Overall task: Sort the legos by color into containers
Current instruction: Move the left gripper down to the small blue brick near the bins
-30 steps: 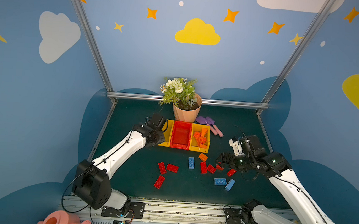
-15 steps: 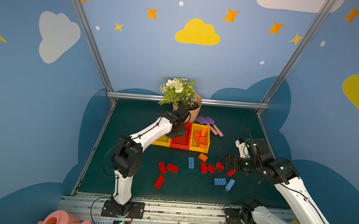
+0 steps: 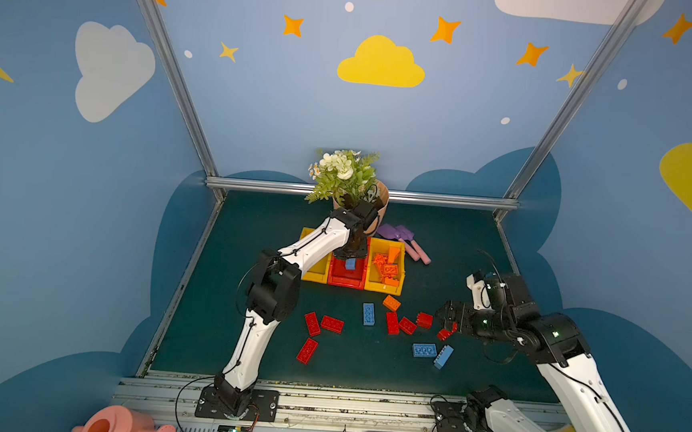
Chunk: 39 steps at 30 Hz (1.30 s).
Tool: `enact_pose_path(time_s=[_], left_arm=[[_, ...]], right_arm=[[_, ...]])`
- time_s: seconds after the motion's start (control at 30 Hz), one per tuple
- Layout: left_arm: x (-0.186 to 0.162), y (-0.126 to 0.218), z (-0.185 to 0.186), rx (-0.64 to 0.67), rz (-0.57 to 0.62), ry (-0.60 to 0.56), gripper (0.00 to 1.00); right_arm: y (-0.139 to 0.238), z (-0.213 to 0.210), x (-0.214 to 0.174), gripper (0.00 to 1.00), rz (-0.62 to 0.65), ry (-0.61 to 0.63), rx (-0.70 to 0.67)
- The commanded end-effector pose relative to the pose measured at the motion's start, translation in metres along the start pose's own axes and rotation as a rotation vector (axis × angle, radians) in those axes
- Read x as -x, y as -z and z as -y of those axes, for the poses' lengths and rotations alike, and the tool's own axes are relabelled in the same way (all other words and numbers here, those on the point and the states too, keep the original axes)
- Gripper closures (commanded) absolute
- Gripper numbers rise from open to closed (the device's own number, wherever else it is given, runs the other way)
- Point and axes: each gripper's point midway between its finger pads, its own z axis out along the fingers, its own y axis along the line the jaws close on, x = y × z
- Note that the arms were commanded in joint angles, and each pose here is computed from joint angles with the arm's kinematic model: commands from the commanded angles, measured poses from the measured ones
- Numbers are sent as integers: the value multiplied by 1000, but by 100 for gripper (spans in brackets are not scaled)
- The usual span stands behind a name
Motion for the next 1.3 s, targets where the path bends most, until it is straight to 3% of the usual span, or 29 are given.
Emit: enact_pose_path(time_s=[0.0,0.1,0.17,0.4,0.63,0.97,1.27], left_arm=[[-5,4,-8,60,-39,-46,39],[-1,10,-7,64,-36,-64,24],[2,16,-7,60,-28,-65,22],[-8,52,-11,48,12,-58,21],[-62,80,-5,16,21,-44,21],[-153,74,20,9,-16,-61,21],[-172,50,46,-48,-52,-58,21]], right_arm=[[2,11,-7,4,-11,-24,-41],[4,12,-6,4,-2,-32,-48],[5,13,-5,4,3,-34,-52],[7,10,-5,4,6,-33,-31],[10,7,-20,4,-18,-21,22],[21,14,-58,4,-64,-14,65],[38,29,-75,4,-48,-43,24]])
